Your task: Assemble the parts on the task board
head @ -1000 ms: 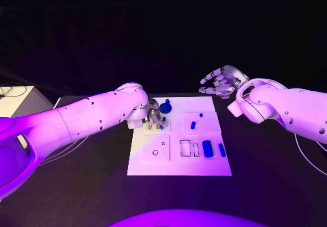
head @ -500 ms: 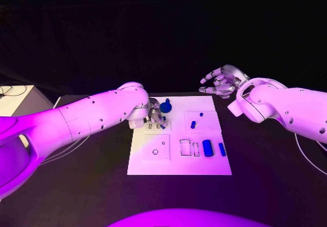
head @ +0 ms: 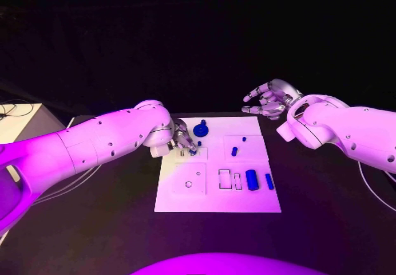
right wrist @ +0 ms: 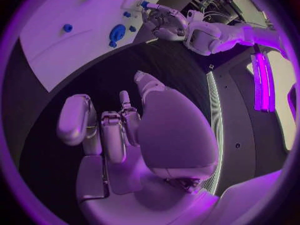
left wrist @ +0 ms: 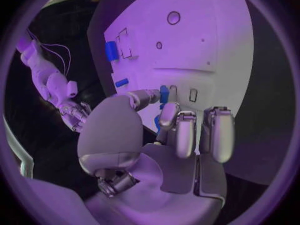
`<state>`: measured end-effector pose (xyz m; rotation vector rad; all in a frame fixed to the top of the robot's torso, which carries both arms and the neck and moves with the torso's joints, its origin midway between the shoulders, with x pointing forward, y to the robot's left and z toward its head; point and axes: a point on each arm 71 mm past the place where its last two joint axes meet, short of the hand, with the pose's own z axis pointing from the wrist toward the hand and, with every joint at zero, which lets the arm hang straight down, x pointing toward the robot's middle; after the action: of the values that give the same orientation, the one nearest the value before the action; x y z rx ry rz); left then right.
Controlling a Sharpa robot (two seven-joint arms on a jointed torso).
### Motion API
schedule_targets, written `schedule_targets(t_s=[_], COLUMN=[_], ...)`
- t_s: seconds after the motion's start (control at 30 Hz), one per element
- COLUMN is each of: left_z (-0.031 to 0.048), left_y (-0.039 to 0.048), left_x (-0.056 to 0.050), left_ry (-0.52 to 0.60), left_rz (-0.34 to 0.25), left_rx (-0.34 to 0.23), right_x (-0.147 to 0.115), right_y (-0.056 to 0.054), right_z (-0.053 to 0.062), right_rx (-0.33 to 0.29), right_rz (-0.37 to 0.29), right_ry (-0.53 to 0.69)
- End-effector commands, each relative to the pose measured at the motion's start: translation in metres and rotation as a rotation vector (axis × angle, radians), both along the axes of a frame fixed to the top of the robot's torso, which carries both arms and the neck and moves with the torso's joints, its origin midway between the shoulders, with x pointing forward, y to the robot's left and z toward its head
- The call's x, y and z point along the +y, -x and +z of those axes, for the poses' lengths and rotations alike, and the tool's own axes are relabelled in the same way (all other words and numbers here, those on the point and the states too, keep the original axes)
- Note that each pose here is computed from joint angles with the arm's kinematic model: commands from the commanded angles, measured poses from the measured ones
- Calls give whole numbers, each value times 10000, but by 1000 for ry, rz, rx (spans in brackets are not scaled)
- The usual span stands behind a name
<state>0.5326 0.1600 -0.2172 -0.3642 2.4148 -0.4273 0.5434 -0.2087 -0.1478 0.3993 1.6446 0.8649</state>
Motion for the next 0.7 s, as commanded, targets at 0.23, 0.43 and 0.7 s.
schedule_targets(t_s=[0.23, 0.43, 0.7], left_z=[44, 37, 46], left_y=[34, 30, 4], left_x=[16, 15, -14], left_ry=[103, 82, 13], left_rz=[76, 74, 51], left_rx=[-8, -28, -102], right_x=[-12, -13, -12], right_y=[-2, -3, -2], right_z=[-6, -8, -8], right_rx=[5, 3, 5], right_rz=[15, 17, 16], right_ry=[20, 24, 23])
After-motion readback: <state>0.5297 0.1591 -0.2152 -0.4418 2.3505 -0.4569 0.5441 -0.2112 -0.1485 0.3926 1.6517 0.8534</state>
